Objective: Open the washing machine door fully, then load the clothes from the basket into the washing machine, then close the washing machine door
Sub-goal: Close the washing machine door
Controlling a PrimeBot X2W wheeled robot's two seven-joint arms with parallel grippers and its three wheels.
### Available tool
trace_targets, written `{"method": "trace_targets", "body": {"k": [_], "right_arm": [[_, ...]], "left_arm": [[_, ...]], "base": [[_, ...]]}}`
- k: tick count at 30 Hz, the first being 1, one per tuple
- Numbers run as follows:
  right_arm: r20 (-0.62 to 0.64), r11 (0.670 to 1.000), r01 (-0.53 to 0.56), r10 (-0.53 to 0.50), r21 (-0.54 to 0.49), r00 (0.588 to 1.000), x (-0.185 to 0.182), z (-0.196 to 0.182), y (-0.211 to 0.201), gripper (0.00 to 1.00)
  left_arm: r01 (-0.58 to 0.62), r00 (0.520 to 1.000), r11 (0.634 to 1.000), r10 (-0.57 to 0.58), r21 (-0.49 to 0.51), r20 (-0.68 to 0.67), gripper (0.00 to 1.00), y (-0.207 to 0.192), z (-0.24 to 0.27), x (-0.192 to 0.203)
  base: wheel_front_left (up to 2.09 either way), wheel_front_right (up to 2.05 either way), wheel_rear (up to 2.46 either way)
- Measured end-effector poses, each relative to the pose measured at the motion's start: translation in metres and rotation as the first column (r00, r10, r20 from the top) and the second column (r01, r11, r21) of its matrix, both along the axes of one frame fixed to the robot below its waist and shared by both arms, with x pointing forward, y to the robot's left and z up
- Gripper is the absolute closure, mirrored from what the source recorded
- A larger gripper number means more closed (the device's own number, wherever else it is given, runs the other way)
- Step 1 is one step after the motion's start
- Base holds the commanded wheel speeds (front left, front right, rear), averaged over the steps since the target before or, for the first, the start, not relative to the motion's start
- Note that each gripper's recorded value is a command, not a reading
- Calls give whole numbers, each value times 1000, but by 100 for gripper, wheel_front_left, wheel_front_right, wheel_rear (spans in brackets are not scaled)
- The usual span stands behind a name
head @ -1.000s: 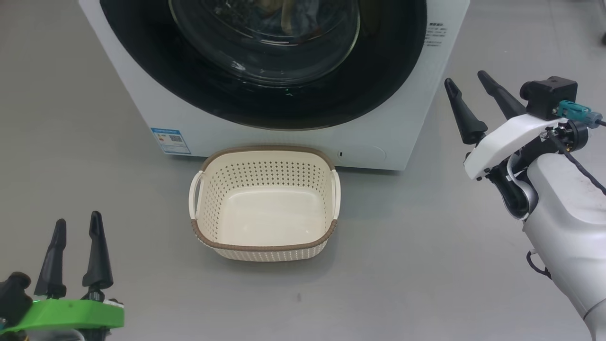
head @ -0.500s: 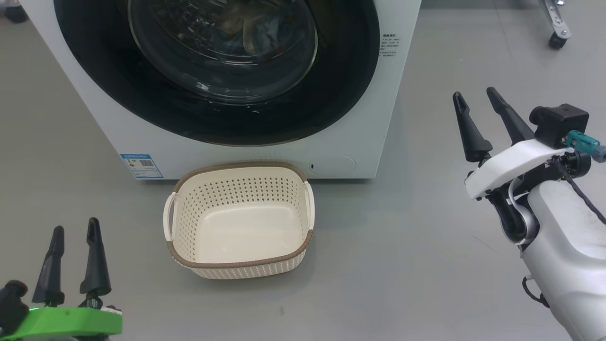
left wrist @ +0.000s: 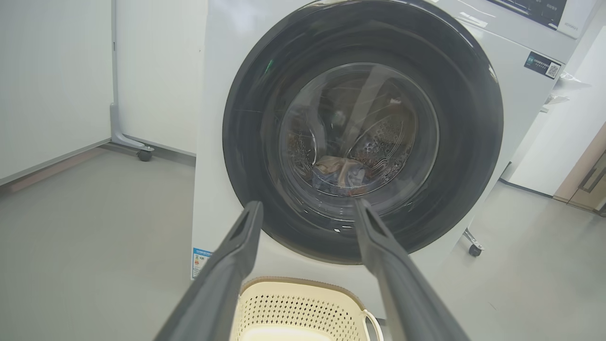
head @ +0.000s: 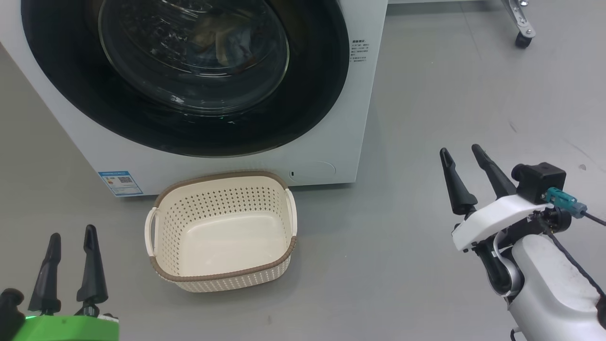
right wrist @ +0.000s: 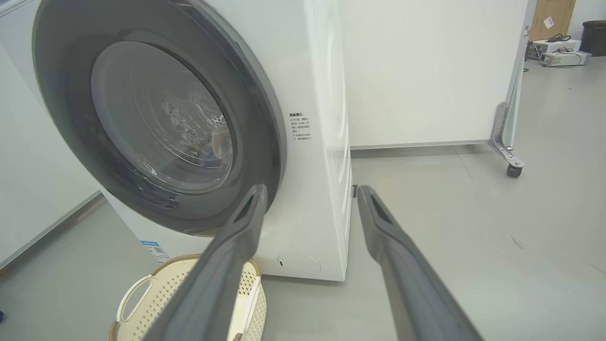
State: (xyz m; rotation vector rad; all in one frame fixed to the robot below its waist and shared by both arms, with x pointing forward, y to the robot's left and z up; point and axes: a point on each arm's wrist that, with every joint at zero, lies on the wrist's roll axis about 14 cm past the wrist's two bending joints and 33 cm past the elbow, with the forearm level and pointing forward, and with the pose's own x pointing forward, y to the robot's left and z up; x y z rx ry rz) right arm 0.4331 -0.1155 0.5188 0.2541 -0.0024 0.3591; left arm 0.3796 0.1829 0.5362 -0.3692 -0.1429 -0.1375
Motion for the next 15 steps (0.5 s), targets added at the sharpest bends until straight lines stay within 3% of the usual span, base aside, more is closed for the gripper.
{"method": "trace_targets", "body": {"k": [15], "right_arm": [[-25, 997, 73, -73, 6, 997, -23, -13, -24, 0]], "left_arm": [[57, 998, 998, -57, 1, 4, 0, -18, 1, 5]], "base": [[0, 0, 0]]}}
